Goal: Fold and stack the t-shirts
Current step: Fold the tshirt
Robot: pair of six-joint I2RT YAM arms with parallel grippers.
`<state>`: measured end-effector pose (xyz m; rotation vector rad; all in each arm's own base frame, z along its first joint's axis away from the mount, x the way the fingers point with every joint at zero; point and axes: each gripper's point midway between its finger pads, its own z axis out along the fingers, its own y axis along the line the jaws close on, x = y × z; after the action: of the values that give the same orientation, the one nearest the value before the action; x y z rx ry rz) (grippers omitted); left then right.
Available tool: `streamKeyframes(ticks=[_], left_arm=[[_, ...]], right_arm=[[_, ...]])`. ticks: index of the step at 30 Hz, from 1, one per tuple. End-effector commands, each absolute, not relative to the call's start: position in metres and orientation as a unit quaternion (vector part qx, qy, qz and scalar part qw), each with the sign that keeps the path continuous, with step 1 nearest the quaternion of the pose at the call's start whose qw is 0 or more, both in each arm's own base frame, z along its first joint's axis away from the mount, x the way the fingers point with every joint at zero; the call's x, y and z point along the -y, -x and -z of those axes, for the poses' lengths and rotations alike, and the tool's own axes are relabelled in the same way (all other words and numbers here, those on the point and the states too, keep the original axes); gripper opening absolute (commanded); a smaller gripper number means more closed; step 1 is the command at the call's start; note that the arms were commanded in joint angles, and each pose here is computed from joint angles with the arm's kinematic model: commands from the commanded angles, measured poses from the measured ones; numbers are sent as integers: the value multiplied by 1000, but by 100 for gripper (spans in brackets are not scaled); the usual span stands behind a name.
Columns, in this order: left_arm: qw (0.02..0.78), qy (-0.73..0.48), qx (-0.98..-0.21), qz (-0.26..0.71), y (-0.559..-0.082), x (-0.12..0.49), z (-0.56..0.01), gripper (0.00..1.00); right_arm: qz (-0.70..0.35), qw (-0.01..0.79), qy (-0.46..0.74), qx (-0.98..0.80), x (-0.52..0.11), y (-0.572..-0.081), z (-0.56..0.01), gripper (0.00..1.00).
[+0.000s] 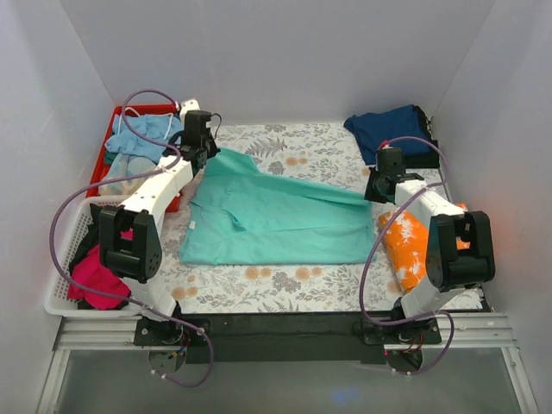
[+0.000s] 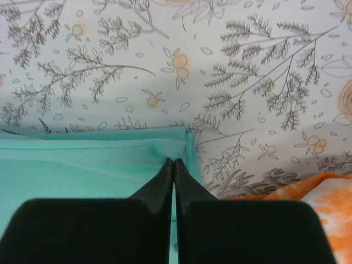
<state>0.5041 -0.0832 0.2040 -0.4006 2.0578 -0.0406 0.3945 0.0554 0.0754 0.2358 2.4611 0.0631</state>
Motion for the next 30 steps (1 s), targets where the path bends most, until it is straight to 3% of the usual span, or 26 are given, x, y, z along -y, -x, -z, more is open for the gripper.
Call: streamKeyframes(ticks=[1, 9, 17, 25, 30], left_arm=[[480, 181, -858, 17, -462, 89, -197, 0], [464, 227, -856, -6, -400, 69, -171, 0], [470, 261, -843, -18, -372, 51, -181, 0], [425, 291, -856, -36, -344, 44, -143, 0], [393, 335, -855, -44, -318, 38, -117, 0]], right_arm=[[-34, 338, -92, -936, -53, -375, -79, 1], [-32, 341, -91, -935, -47, -342, -75, 1], [-46, 339, -93, -935, -50, -320, -70, 1], [-48, 330, -88, -939, -50, -298, -61, 1], [-50, 330, -86, -939, -50, -282, -64, 27]])
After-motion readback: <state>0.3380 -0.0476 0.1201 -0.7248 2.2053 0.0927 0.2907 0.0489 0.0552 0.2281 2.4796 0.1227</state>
